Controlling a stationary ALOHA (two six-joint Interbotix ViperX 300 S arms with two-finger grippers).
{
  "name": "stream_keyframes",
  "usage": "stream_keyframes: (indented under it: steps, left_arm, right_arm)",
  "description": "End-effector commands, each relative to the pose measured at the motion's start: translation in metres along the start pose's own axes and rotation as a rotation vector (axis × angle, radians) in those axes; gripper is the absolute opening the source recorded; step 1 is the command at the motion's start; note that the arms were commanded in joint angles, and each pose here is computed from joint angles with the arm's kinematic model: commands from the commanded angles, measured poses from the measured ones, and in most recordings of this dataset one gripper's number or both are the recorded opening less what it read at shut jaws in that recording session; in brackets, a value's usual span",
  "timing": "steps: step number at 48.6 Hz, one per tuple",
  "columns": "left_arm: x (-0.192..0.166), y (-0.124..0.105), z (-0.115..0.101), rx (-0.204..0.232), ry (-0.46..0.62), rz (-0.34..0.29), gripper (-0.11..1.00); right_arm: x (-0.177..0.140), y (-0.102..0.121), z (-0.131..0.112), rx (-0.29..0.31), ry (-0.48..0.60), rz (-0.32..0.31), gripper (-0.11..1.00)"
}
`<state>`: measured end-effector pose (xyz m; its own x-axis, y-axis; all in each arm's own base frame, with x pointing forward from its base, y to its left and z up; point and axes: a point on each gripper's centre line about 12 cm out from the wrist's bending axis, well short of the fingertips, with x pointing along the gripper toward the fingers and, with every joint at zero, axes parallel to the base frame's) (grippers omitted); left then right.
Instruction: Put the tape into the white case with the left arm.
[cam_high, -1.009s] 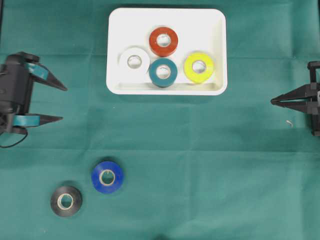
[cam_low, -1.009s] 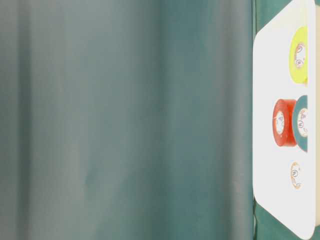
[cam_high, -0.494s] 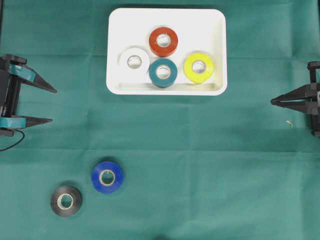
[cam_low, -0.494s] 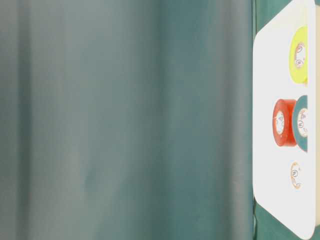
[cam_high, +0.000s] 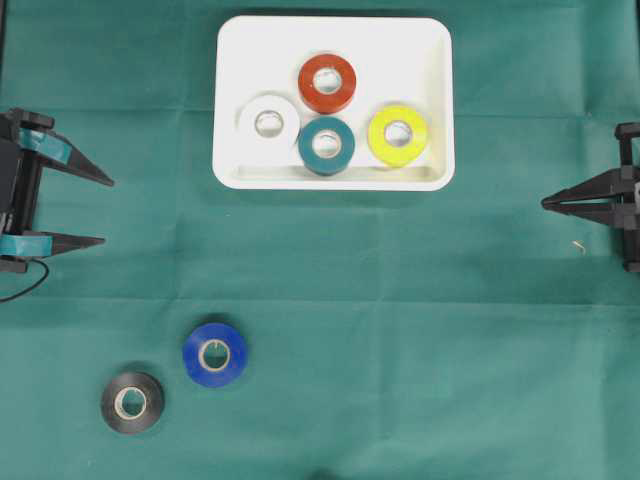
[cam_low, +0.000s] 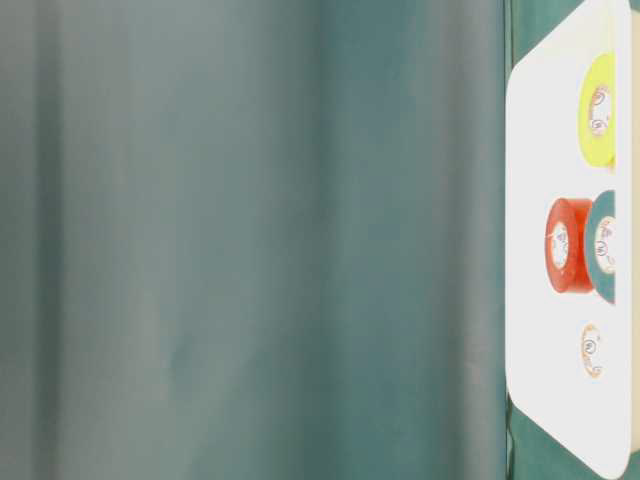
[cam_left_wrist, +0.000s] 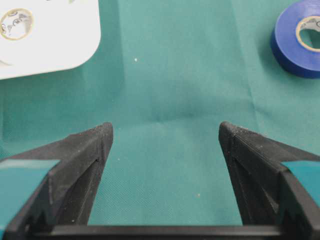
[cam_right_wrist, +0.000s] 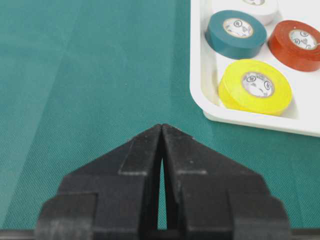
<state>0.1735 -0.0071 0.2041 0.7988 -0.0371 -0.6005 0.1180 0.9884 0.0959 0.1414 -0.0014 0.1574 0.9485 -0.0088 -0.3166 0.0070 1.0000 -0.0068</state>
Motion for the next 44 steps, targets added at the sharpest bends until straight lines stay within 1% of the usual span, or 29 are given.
stream_keyframes:
  steps: [1,5,12,18,29,44]
  left_arm:
    - [0.001,0.000,0.004,0.000,-0.007,-0.003,0.84]
    - [0.002,-0.002,0.005,0.002,-0.009,-0.011,0.84]
    - [0.012,-0.011,0.007,0.028,0.002,-0.050,0.84]
    - [0.024,-0.019,0.011,0.036,0.011,-0.083,0.84]
    - [0.046,-0.034,0.019,0.076,0.056,-0.134,0.84]
    - [0.073,-0.052,0.036,0.117,0.073,-0.179,0.83]
  right_arm:
    - [0.001,0.000,0.004,0.002,-0.014,0.000,-0.09]
    - [0.001,0.000,0.005,0.002,-0.015,0.000,-0.09]
    - [0.001,0.000,0.005,0.002,-0.015,0.000,-0.09]
    - [0.001,0.000,0.004,0.002,-0.014,0.000,-0.09]
    - [0.001,0.000,0.005,0.002,-0.015,0.000,-0.09]
    - [0.001,0.000,0.005,0.002,-0.015,0.000,-0.09]
